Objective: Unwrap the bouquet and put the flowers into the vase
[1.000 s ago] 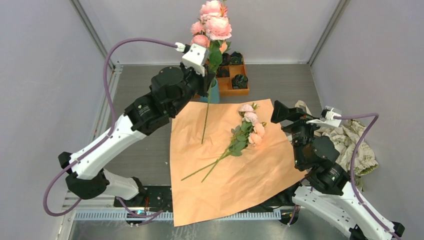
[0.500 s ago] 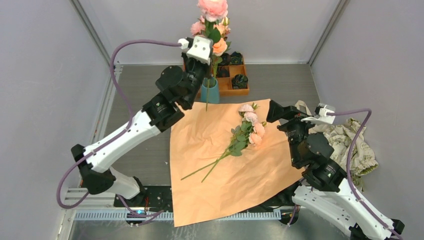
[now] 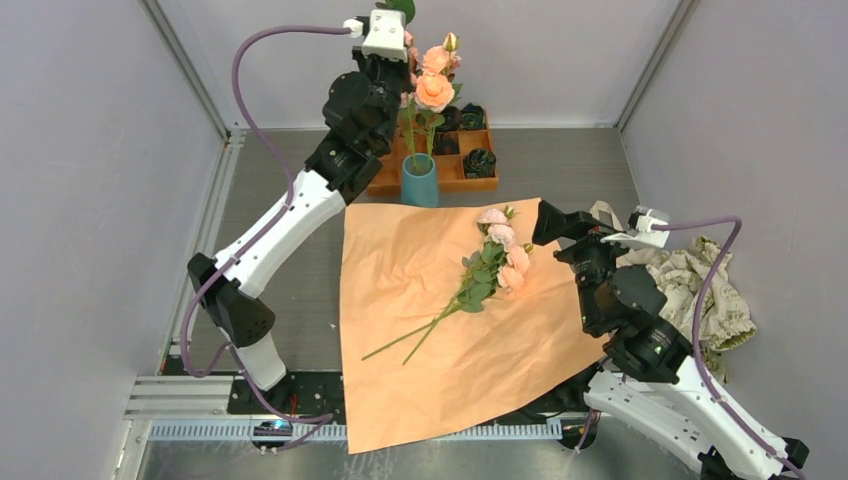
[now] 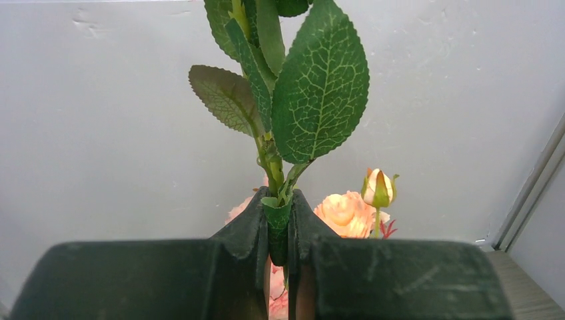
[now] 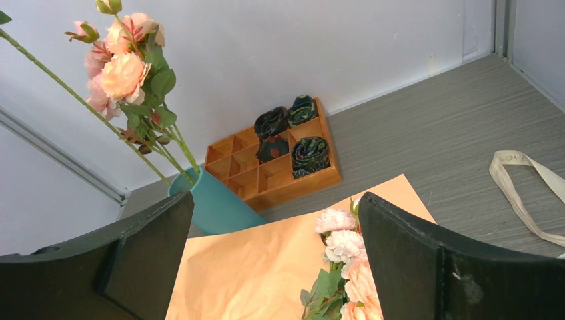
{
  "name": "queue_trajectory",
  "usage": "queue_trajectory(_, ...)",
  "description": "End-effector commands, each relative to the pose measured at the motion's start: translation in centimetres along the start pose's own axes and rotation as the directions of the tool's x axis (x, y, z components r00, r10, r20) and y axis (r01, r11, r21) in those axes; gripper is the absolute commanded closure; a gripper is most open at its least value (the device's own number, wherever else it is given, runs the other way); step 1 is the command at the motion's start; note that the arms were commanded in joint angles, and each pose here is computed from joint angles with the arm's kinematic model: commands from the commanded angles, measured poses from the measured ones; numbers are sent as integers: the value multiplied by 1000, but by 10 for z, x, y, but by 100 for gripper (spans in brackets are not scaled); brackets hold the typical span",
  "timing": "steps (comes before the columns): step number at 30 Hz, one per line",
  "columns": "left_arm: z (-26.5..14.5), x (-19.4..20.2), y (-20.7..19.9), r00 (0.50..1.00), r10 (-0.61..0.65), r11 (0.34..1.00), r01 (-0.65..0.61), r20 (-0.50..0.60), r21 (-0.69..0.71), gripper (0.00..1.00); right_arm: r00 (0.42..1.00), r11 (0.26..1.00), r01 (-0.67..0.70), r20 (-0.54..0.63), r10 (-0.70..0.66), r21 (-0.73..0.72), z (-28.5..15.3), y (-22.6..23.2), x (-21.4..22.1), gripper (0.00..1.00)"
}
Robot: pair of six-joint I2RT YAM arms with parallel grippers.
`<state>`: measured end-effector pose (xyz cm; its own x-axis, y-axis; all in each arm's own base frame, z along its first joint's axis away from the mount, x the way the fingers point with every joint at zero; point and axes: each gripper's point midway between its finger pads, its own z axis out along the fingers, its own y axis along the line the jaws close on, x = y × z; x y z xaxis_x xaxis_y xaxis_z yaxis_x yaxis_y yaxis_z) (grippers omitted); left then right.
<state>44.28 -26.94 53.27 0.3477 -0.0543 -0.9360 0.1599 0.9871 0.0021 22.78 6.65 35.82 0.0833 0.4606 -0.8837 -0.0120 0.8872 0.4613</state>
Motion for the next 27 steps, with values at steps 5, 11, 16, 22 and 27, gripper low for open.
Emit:
queue_trajectory(5,7,-19,17,988,-129,992,129,83,0,99,1000,1000,-1,9,1,-5,5,7,-2,0)
queue_trajectory(11,-11,45,11,990,-144,990,144,-11,13,99,1000,1000,-5,-3,5,-17,6,9,5,0)
queue_trajectory(16,-29,91,5,974,-209,977,211,-84,16,99,1000,1000,-14,-12,14,-26,6,11,8,1)
queue_trajectory(22,-42,130,2,959,-220,975,224,-177,2,86,1000,1000,-14,-27,13,-28,6,11,14,0)
queue_trajectory(27,-55,142,-5,950,-212,974,224,-230,26,61,999,1000,-8,-52,6,-23,8,10,26,1)
